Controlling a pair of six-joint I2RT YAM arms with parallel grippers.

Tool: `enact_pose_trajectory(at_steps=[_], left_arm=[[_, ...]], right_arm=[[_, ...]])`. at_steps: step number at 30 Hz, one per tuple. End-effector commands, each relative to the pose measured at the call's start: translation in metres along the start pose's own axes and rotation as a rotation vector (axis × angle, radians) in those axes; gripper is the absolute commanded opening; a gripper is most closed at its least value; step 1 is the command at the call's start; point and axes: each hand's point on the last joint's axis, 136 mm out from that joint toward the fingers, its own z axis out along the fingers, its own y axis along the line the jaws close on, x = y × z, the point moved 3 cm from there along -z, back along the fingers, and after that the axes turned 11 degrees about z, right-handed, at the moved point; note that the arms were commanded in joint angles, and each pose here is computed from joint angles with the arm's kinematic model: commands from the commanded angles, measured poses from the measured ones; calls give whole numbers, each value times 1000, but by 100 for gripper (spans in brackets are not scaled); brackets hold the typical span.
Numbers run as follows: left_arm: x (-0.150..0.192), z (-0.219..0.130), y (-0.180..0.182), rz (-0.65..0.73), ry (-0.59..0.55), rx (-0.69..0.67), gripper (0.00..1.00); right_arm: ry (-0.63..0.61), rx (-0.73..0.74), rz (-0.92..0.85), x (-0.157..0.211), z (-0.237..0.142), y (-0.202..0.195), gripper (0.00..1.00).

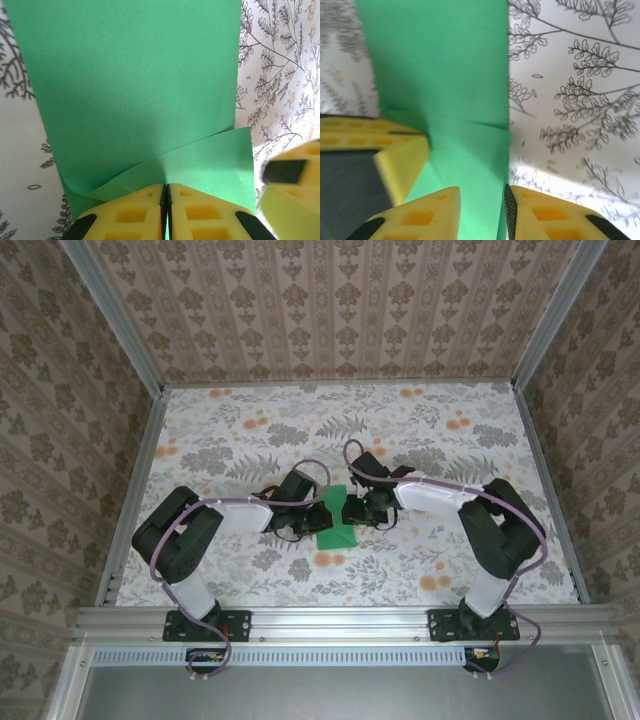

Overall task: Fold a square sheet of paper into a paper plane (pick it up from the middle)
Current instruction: Fold the triangle a second time at the center of the table.

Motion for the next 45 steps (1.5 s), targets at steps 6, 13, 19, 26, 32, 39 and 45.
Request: enact_pose_trajectory(at_steps=[6,13,19,26,32,39,45], left_arm=[[33,6,34,-44,101,-122,13],[29,1,27,-35,79,-98,13],[12,-12,1,17,27,-22,16],[5,-25,-15,47,-11,25,17],[5,-23,-14,45,-1,19,18],[6,-19,-12,40,8,16,17],[6,-19,-13,40,7,18,17]], right_arm=[[-2,-53,-54,9,-29,13,29],[23,-35,-51,14,-17,8,26],[13,30,-41,10,-8,-3,29],[46,11,-49,8,6,0,31],[70,-34,-67,10,8,7,31],[75,-54,-92,11,10,8,29],[88,-42,-100,7,18,7,18]])
